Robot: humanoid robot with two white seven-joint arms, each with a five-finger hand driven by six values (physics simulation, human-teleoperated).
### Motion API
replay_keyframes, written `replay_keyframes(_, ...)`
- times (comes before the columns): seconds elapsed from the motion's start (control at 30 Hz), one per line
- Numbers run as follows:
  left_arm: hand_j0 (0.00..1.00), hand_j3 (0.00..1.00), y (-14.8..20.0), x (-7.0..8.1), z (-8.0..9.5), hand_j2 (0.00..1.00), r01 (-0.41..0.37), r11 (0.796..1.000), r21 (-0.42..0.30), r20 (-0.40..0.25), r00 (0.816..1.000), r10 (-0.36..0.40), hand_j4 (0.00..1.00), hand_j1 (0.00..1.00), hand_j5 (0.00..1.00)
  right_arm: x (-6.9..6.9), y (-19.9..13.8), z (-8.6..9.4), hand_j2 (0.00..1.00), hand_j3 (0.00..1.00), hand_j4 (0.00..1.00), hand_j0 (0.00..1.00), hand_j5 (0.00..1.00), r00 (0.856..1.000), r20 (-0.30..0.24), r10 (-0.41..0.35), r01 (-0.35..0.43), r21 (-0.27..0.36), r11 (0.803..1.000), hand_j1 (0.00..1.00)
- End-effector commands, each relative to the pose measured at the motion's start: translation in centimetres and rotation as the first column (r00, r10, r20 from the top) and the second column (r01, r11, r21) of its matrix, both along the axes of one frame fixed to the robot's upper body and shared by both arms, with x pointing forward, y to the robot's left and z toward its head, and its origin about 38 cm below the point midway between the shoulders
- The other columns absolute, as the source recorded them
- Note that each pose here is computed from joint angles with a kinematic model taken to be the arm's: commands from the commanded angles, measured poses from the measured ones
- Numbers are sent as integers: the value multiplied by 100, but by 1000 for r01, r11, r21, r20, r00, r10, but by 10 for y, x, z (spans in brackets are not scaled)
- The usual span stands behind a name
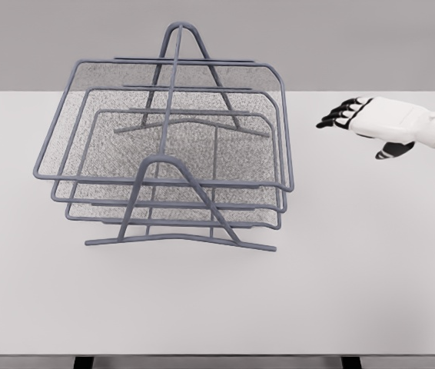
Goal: Pull out the upper folder box with right arm
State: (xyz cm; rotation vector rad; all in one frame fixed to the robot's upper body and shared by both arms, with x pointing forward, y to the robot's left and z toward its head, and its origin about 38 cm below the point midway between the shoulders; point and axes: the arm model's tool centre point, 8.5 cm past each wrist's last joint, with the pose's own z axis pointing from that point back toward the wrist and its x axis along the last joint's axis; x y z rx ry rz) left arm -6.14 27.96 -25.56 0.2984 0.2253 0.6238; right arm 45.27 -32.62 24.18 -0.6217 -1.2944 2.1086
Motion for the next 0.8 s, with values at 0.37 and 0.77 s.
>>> replay_keyframes(0.37,100,100,0,0,0,100,0,1000,0,0,1000,0,100,100,100,-12,56,86,100,100,100,100,100,961,240,136,-197,250,948,100)
replay_keyframes(0.77,100,100,0,0,0,100,0,1000,0,0,1000,0,100,100,100,-31,92,17,100,100,100,100,100,963,73,258,-267,199,943,100)
